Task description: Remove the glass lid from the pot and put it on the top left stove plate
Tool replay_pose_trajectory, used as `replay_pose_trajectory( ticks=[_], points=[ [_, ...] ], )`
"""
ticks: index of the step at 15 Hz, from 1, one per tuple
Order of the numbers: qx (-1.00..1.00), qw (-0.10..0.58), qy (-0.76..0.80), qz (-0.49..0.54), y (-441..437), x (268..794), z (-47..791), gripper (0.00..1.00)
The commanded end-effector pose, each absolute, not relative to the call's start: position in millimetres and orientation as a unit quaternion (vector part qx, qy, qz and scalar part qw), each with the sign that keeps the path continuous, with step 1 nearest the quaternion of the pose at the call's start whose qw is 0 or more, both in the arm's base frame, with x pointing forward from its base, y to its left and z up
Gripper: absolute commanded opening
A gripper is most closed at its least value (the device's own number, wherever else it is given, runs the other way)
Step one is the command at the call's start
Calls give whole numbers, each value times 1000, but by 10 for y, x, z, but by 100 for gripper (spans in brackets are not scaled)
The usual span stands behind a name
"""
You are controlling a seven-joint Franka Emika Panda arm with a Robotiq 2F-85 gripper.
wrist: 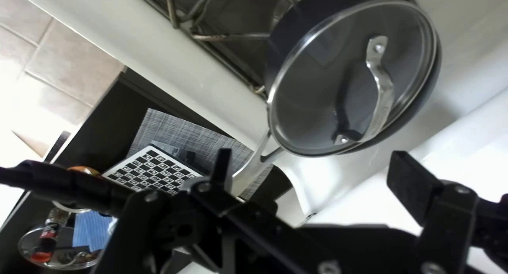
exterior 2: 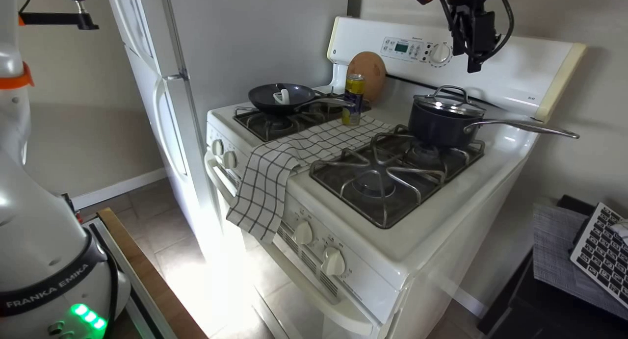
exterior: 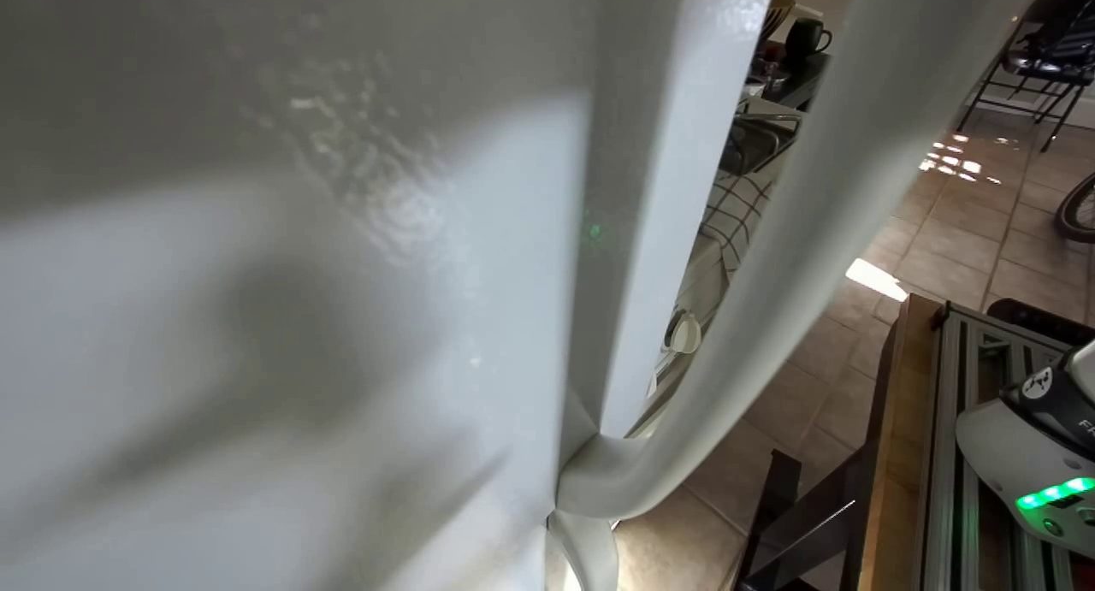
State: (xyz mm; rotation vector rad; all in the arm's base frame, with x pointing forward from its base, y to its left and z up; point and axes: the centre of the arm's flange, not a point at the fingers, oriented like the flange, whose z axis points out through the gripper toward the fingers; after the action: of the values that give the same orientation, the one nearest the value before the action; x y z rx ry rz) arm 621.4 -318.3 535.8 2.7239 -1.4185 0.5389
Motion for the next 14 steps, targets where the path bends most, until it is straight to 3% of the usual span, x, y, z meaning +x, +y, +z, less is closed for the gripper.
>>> replay_pose_trajectory(
  ticks=[1,6,8,9,11,14],
  points=[
    [890,17,-429,158,-3269,6852,5296,100],
    [905,46,-405,119,-3151,7222,5090,97],
    [908,56,-402,108,-3120,7308,5023,73],
    [909,60,-400,105,-3108,7346,4995,70],
    [910,65,-397,94,-3075,7404,4930,52],
    [913,71,-394,82,-3024,7467,4842,41]
  ],
)
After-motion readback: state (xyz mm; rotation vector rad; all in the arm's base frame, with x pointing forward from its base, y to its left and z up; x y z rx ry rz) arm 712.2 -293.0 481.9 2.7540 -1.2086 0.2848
